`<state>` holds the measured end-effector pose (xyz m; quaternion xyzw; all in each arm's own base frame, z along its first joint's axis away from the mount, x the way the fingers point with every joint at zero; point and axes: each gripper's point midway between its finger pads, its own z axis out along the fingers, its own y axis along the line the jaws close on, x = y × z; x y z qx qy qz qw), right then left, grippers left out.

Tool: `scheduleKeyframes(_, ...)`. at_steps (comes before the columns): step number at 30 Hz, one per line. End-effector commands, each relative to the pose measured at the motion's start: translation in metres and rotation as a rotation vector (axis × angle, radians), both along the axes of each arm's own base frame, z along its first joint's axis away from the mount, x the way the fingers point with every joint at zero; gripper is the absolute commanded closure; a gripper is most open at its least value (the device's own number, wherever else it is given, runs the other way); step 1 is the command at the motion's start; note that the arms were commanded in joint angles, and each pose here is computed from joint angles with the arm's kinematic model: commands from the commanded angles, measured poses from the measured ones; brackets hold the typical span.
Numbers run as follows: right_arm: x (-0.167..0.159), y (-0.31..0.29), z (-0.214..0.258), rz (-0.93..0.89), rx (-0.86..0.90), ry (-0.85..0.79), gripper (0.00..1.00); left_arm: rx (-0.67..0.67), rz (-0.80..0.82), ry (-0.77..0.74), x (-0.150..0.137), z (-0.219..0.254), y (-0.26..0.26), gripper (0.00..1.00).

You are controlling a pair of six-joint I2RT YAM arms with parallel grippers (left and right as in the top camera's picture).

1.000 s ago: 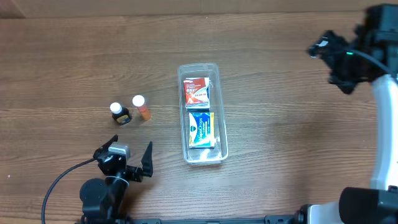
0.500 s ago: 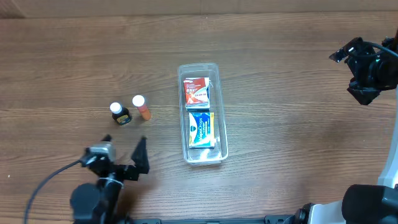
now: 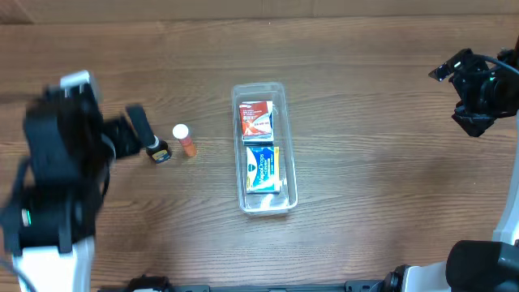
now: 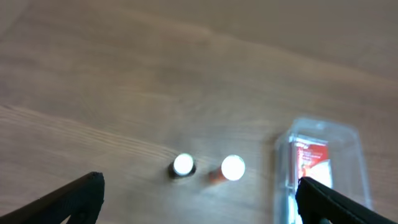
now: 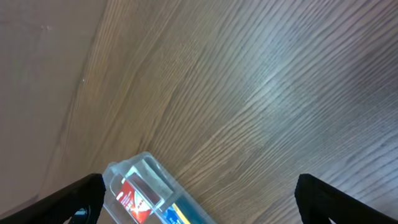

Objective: Pack container
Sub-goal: 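Move the left gripper over the dark brown bottle and grasp it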

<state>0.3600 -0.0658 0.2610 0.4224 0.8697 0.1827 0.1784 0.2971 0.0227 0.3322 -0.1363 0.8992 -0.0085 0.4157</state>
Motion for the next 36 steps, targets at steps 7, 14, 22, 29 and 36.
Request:
scheduleKeyframes(7,0.001,0.000,0.006,0.003,-0.003,-0.020,0.00,-0.055,0.175,0.418,0.022,-0.084,0.030,0.00)
scheduleKeyframes(14,0.001,0.000,0.006,0.003,-0.003,-0.020,0.00,-0.153,0.178,0.663,0.034,-0.153,0.033,0.00)
scheduleKeyframes(22,0.001,0.000,0.006,0.003,-0.003,-0.020,0.00,-0.147,0.074,0.771,0.050,-0.196,0.026,0.20)
scheduleKeyframes(29,0.001,0.000,0.006,0.003,-0.003,-0.020,0.00,-0.148,-0.026,0.802,0.059,-0.216,0.016,0.21)
scheduleKeyframes(36,0.001,0.000,0.005,0.003,-0.003,-0.020,0.00,-0.120,-0.094,0.844,0.061,-0.234,0.010,0.33)
